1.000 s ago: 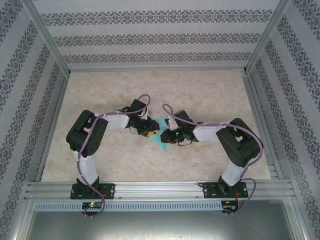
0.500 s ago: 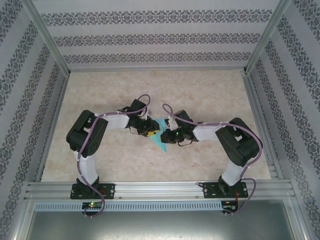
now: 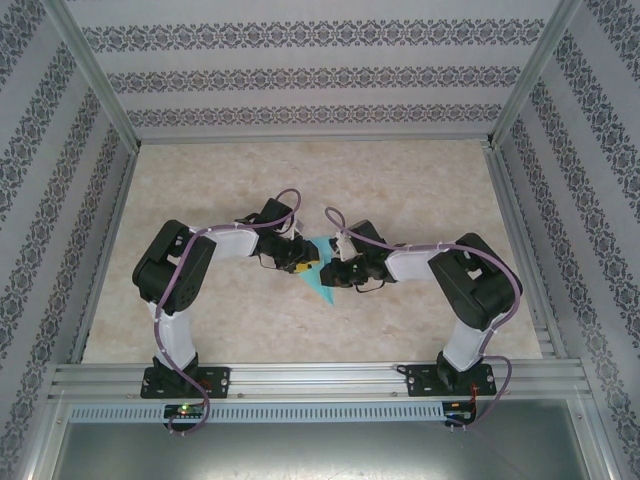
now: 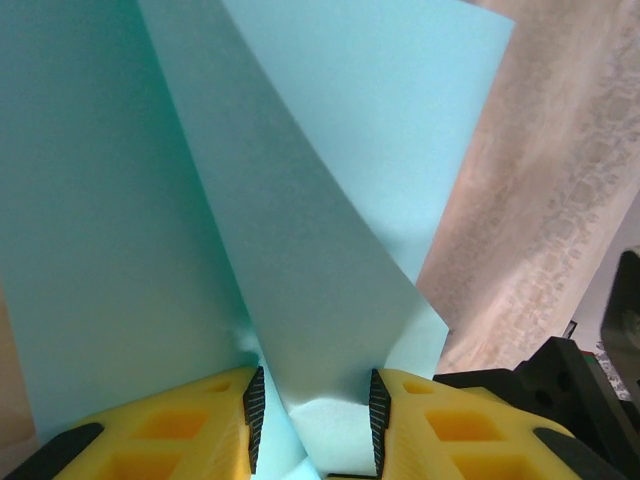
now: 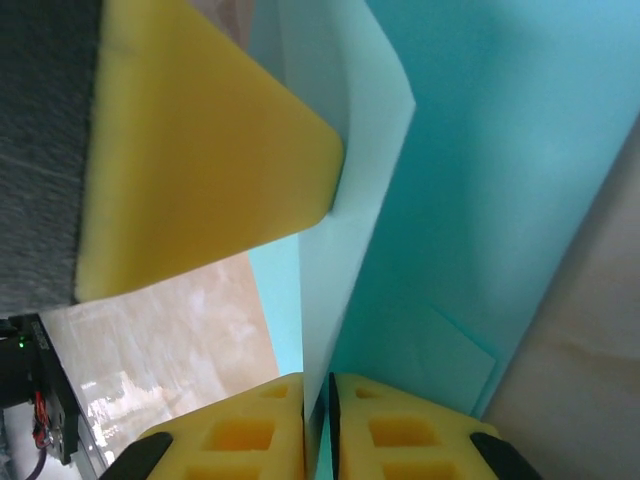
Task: Fold a paper plane with a square sheet of paper (fold left side to right side)
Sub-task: Fourth fold the wing at the center of the table.
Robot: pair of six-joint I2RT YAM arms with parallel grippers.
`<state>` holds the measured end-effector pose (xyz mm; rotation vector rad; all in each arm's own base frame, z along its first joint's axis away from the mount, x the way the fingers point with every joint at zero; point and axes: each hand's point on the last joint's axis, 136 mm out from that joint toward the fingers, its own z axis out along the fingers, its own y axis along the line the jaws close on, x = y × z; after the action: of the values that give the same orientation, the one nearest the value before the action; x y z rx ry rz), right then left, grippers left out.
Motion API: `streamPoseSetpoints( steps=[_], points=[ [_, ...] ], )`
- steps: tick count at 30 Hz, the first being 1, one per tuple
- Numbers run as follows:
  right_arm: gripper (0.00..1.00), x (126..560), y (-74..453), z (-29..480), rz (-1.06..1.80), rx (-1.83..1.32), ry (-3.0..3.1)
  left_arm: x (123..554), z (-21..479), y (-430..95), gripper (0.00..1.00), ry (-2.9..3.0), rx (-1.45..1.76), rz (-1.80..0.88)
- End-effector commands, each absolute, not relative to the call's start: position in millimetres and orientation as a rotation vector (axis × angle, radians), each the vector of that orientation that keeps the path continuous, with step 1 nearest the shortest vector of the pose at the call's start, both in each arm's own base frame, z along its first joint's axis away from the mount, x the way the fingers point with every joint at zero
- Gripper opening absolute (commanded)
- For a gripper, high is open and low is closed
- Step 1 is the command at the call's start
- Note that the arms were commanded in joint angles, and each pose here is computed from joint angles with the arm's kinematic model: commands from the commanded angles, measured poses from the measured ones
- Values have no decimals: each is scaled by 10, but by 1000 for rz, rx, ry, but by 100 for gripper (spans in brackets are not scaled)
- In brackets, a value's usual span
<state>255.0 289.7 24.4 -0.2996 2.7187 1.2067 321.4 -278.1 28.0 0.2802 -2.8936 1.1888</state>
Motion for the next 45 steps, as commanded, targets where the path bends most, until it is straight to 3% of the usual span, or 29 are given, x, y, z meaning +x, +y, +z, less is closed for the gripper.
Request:
streamPoseSetpoints(
  steps=[1,17,34,45],
  points=[
    [16,2535,2879,369,1239,-324,2681,3091,91,-2680,37,-2904,301,1052],
    [36,2747,2646,715,1262,-193,2622,3096,110,-2687,37,-2904,296,1057],
    [31,3050,2849,554,1361,-46,2641,3093,125,-2700,37,-2906,291,1066],
    [17,3039,2930,463,1385,-47,2663,3098,130,-2706,37,-2905,289,1068]
  ],
)
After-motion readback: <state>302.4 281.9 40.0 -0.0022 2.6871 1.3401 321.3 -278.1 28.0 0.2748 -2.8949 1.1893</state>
